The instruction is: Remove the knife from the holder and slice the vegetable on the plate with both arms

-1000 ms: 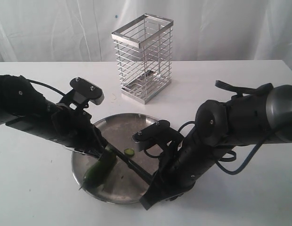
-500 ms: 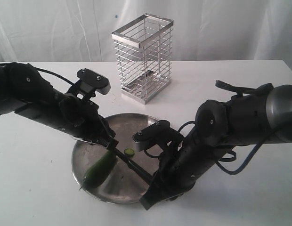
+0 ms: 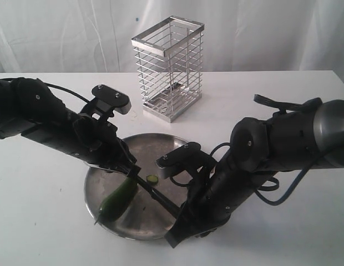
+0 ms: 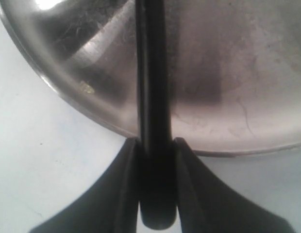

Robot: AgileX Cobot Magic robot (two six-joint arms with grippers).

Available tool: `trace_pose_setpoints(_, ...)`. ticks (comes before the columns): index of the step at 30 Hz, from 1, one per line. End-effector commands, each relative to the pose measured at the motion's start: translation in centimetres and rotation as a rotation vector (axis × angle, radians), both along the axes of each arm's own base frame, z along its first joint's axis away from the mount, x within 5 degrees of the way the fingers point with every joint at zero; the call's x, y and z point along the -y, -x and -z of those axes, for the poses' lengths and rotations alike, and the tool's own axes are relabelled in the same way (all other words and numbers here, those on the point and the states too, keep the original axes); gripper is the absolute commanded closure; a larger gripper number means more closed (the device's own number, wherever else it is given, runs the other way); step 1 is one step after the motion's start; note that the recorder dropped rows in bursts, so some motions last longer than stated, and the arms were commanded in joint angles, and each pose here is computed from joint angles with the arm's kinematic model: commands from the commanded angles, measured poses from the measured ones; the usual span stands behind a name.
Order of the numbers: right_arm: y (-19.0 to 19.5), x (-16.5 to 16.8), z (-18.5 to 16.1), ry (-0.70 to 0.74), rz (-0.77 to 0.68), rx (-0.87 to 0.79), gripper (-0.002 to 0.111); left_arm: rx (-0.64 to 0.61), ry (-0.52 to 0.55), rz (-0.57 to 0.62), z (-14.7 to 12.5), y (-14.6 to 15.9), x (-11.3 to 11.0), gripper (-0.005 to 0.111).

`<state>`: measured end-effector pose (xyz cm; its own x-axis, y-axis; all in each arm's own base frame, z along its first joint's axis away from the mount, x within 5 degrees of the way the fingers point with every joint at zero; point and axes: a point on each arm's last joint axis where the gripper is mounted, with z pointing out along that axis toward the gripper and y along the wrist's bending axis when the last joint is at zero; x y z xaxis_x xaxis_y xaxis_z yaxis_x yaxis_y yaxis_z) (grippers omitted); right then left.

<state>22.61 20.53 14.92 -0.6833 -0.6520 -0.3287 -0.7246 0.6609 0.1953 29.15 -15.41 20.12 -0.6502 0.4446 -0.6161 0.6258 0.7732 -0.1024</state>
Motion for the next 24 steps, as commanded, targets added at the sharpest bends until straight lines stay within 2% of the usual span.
trace_pose_setpoints(1, 0.1, 0.0, 0.0, 0.004, -0.007, -0.007, 0.108, -0.005, 0.02, -0.017, -0.2, -0.1, 0.1, 0.082)
trace_pose_setpoints(11, 0.1, 0.0, 0.0, 0.004, -0.007, -0.007, 0.108, 0.0, 0.017, -0.025, 0.0, -0.3, 0.1, 0.082)
trace_pose_setpoints(24, 0.1, 0.0, 0.0, 0.004, -0.007, -0.007, 0.108, -0.026, -0.02, -0.053, 2.6, -1.2, 0.2, 0.082)
